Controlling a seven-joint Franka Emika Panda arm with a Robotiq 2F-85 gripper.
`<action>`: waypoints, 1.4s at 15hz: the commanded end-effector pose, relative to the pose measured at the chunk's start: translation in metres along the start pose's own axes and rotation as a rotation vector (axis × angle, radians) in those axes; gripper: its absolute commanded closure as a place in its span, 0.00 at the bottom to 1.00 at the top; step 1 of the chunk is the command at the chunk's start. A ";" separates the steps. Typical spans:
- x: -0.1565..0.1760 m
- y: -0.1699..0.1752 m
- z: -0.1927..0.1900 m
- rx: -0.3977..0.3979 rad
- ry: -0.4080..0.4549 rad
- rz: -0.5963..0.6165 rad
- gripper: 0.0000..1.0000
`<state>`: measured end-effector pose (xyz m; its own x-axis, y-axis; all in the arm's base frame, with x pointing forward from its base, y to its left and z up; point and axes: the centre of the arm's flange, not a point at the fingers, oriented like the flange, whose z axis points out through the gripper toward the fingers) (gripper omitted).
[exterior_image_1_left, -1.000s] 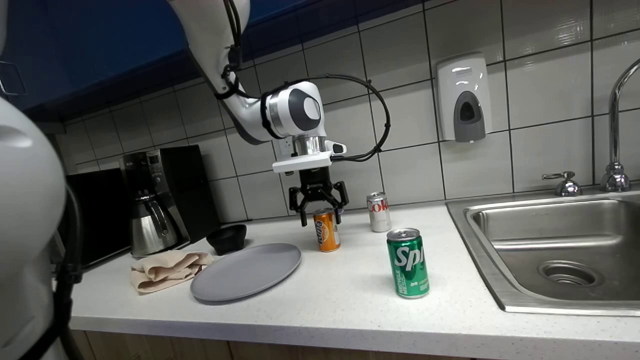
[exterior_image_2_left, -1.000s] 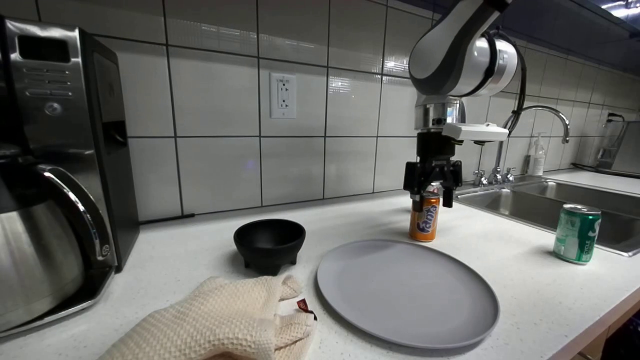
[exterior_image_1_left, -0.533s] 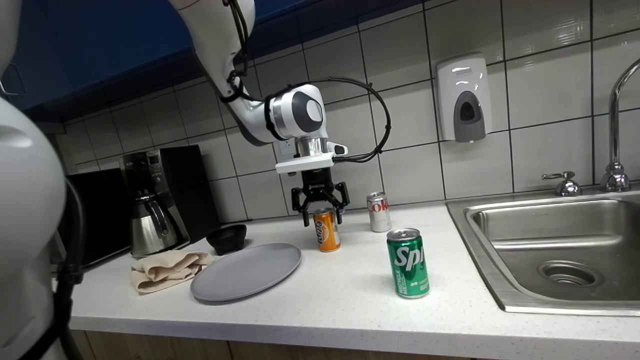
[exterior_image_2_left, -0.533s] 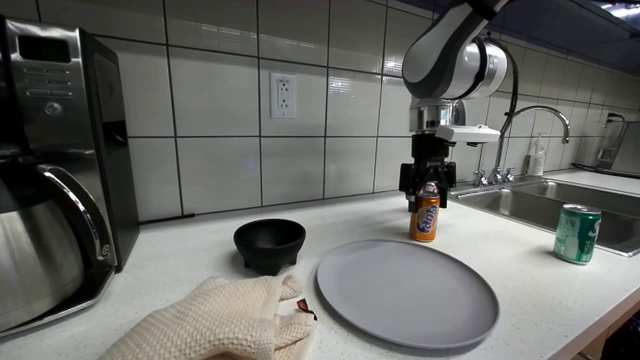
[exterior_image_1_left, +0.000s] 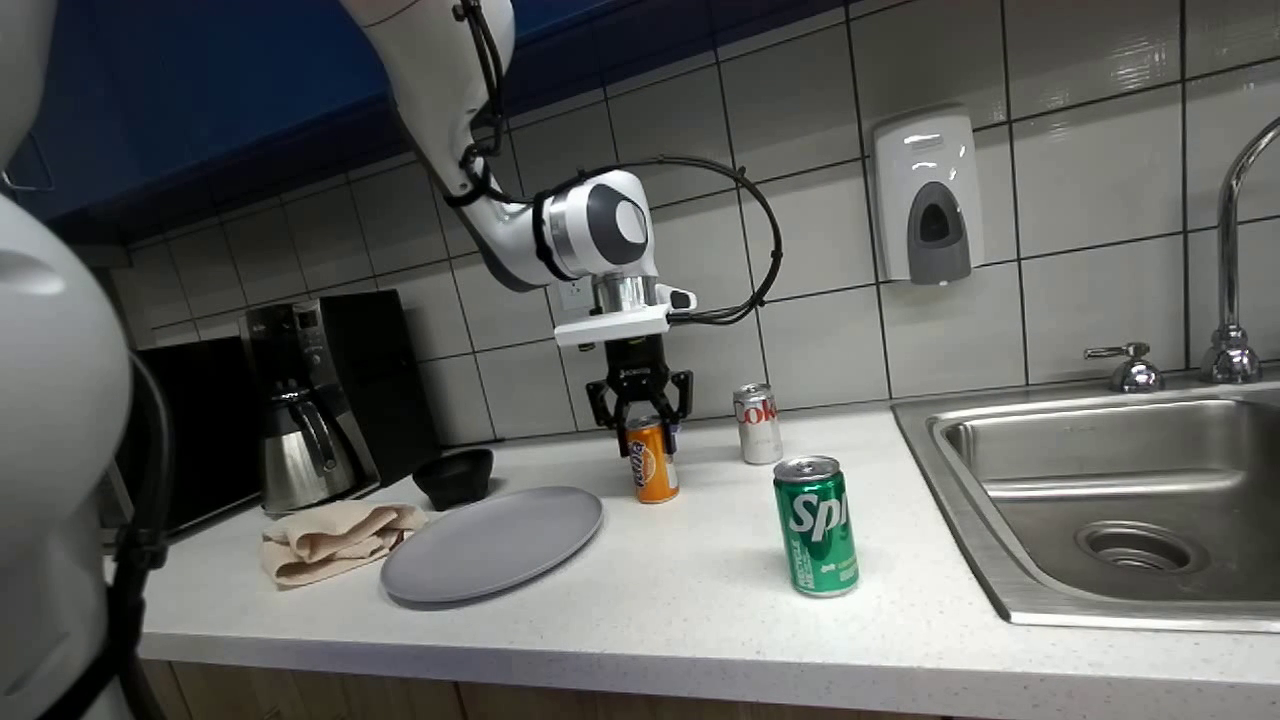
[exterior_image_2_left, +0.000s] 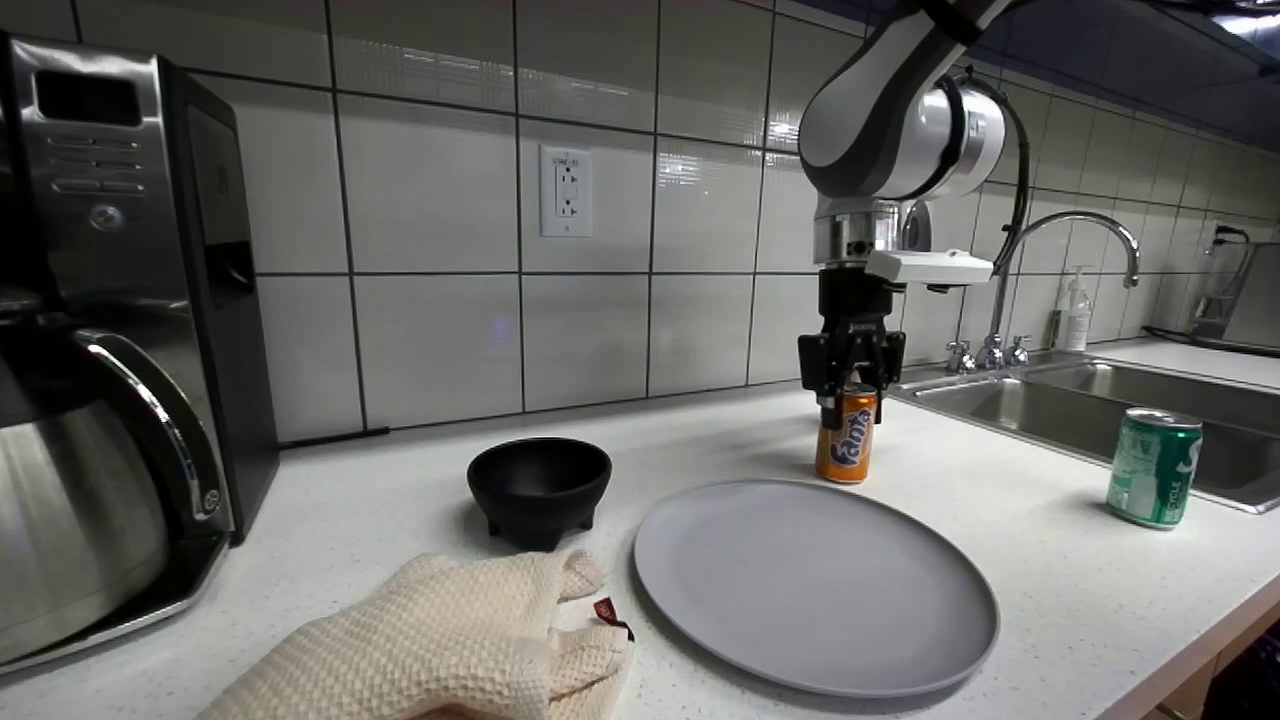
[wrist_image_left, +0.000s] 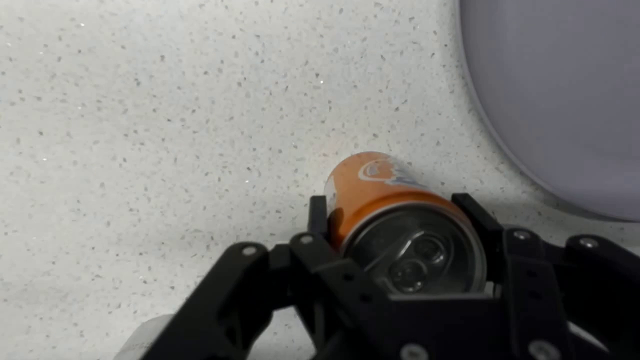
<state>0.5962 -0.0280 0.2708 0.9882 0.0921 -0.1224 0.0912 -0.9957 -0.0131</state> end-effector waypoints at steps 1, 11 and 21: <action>0.003 0.002 -0.011 -0.001 -0.006 -0.023 0.62; -0.016 -0.027 -0.026 -0.027 0.014 -0.050 0.62; -0.043 -0.079 -0.042 -0.044 0.034 -0.125 0.62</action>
<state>0.5738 0.0349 0.2997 0.9730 0.2083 -0.0995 0.2088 -0.9779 -0.0048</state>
